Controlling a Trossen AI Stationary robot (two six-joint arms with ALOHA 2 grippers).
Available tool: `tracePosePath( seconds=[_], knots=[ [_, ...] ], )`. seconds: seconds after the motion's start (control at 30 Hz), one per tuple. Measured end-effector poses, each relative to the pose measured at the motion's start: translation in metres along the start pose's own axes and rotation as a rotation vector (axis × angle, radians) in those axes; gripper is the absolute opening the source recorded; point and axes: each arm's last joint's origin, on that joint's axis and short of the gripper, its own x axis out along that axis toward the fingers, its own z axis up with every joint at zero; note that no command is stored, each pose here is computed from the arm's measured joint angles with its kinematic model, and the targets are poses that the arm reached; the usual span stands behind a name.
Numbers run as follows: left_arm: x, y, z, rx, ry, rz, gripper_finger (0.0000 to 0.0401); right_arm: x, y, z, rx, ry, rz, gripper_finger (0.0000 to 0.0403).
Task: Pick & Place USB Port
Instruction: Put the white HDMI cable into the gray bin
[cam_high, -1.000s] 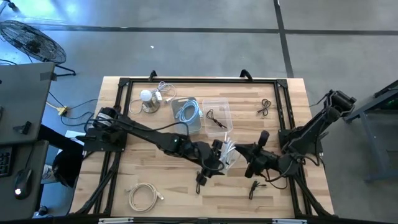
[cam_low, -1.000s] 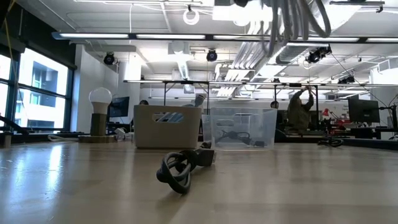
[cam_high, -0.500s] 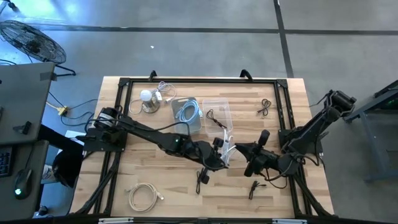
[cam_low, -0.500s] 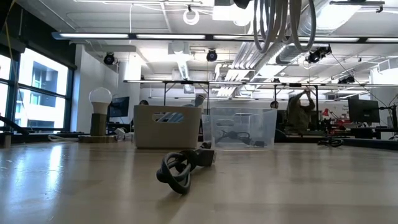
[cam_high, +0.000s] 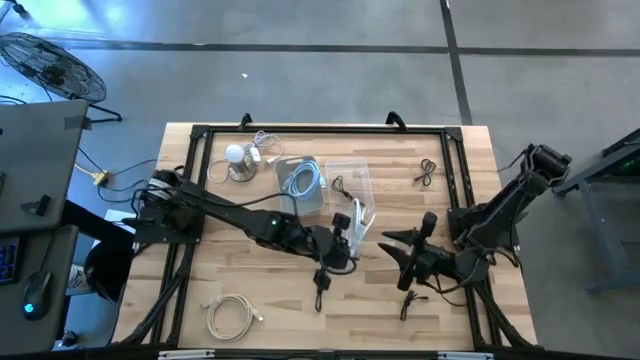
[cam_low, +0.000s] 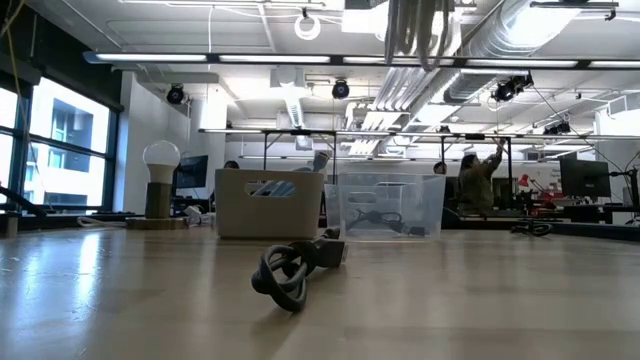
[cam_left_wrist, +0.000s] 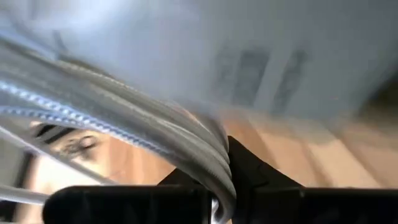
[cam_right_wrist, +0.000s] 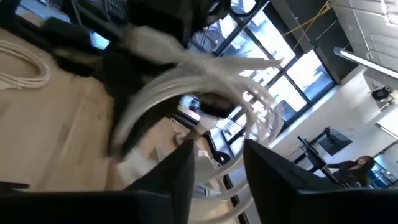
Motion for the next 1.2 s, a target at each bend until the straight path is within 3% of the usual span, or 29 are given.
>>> tracePosePath(
  seconds=[0.3,0.4,0.53,0.83,1.03,1.2],
  knots=[
    [-0.056,0.017,-0.003,0.019,0.25,0.168,0.0012,-0.011,0.0,0.003,-0.028,0.043,-0.073,0.0171],
    [-0.075,0.027,-0.014,0.027,0.403,0.261,0.0012,-0.011,-0.001,0.002,-0.036,0.059,-0.091,0.0171],
    [-0.086,0.044,-0.03,0.021,0.544,0.294,0.0012,-0.011,-0.001,0.002,-0.056,0.066,-0.099,0.017],
    [-0.086,0.095,-0.071,-0.025,0.77,0.227,0.0012,-0.01,-0.003,0.001,-0.07,0.109,-0.147,0.0168],
    [-0.084,0.122,-0.09,-0.058,0.78,0.165,0.0012,-0.01,-0.004,0.0,-0.07,0.139,-0.183,0.0168],
    [-0.077,0.127,-0.121,-0.11,0.796,0.066,0.0012,-0.01,-0.004,0.0,-0.069,0.139,-0.183,0.0167]
  ],
)
